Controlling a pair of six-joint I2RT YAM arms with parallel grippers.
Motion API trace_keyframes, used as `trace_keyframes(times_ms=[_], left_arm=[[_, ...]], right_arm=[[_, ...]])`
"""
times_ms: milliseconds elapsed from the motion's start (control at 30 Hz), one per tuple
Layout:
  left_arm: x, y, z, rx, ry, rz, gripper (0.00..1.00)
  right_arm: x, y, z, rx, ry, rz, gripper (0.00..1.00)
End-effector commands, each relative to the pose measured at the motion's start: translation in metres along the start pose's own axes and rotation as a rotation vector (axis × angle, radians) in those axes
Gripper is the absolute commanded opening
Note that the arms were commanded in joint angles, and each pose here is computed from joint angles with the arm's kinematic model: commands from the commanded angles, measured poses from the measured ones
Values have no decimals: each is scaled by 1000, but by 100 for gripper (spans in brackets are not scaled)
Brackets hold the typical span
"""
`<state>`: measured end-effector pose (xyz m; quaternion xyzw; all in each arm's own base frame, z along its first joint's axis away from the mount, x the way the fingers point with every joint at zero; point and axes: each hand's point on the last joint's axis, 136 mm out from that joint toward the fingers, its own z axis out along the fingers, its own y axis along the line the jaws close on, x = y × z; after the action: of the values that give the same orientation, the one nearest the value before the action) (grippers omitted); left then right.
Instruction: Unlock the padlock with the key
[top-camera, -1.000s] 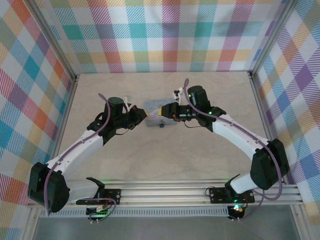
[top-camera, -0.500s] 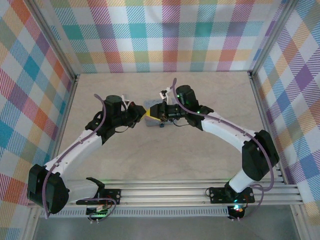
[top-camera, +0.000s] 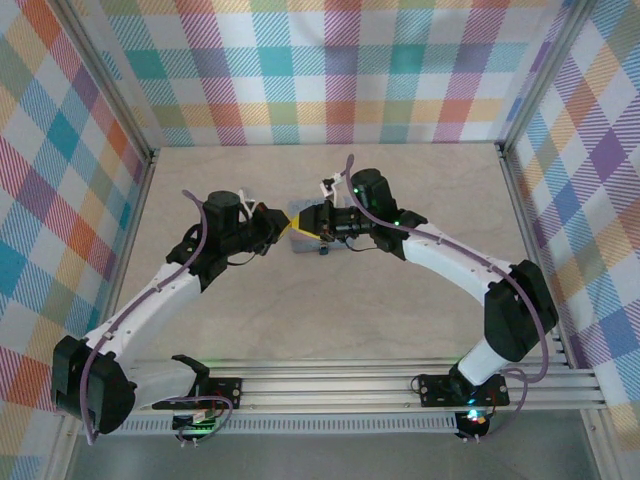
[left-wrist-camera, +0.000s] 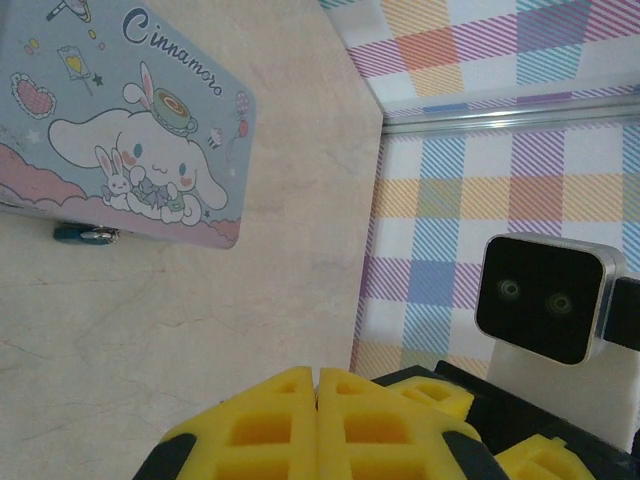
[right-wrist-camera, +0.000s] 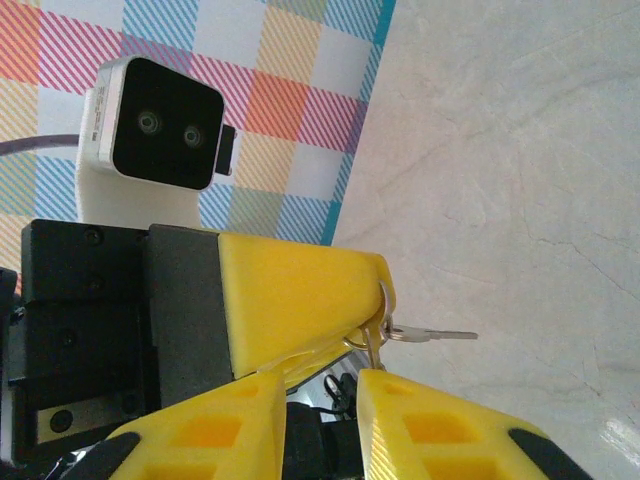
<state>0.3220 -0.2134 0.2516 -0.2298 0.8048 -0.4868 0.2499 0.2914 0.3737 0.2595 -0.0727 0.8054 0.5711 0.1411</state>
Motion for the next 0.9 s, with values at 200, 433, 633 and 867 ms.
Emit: trace_keyframes(times_ms=[200, 433, 633, 867], left_arm=[[-1, -18, -19, 88, -31, -7, 0], [-3, -19, -20, 94, -43, -5, 0], [-4, -22, -18, 102, -40, -5, 0], [-3, -24, -17, 112, -36, -6, 0]], right_arm=[[0, -3, 3, 14, 5, 31, 29], [5, -10, 1, 45, 15, 43, 35], [4, -12, 3, 60, 23, 53, 38], [0, -8, 7, 40, 20, 50, 35]])
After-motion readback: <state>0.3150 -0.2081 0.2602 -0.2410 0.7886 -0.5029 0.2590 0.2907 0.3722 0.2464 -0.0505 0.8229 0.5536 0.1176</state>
